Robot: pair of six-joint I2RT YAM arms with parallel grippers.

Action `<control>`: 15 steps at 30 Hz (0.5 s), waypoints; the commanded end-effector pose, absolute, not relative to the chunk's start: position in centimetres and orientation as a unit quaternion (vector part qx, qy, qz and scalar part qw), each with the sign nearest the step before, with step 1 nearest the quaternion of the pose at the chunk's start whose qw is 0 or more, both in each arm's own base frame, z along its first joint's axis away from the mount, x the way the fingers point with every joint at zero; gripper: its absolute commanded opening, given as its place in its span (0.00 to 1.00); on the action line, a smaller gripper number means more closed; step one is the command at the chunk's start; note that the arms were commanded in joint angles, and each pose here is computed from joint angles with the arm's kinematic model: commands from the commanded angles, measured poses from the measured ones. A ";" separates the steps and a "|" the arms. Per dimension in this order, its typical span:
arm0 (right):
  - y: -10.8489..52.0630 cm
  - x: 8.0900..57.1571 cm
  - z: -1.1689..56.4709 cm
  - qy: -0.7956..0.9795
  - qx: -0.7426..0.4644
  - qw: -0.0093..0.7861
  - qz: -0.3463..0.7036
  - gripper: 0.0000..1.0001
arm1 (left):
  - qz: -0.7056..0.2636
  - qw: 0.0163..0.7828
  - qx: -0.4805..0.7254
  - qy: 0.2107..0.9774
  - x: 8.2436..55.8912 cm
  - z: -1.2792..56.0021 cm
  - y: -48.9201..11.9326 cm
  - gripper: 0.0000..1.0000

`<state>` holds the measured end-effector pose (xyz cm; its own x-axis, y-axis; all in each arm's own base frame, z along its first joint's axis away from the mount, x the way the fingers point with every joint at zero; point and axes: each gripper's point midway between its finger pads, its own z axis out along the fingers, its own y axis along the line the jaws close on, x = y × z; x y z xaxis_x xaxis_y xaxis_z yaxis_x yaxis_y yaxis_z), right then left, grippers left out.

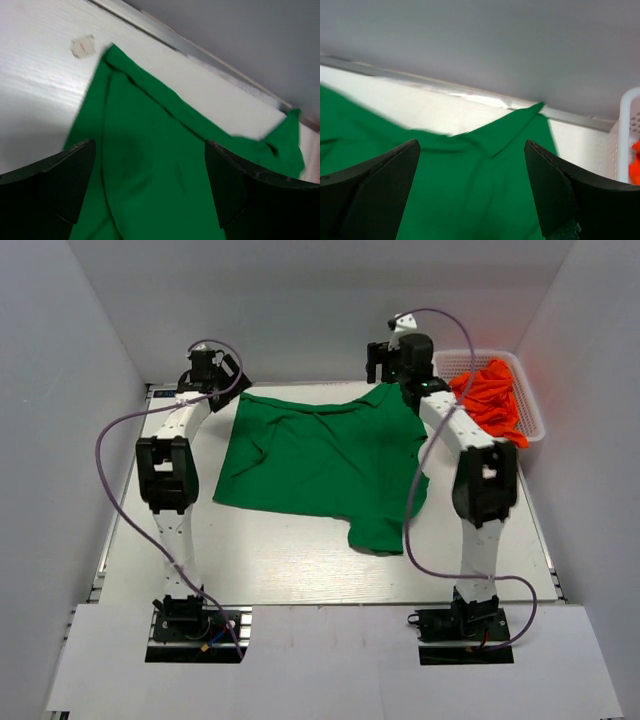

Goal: Fold and stack the t-shirts
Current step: Flatten out the tshirt

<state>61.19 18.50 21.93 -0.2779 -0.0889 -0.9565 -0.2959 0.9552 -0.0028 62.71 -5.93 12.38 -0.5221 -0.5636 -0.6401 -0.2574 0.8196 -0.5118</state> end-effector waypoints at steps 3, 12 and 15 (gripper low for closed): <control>19.5 51.3 22.5 0.836 -0.092 0.513 0.174 0.90 | -0.208 0.384 -0.190 0.879 54.9 16.7 -9.1 1.00; 20.7 40.0 14.0 0.895 -0.057 0.361 0.254 0.90 | -0.267 0.285 -0.132 0.911 46.9 9.9 -15.1 1.00; 20.2 37.6 11.4 0.915 -0.046 0.318 0.242 0.90 | -0.255 0.245 -0.137 0.925 44.8 7.3 -15.2 1.00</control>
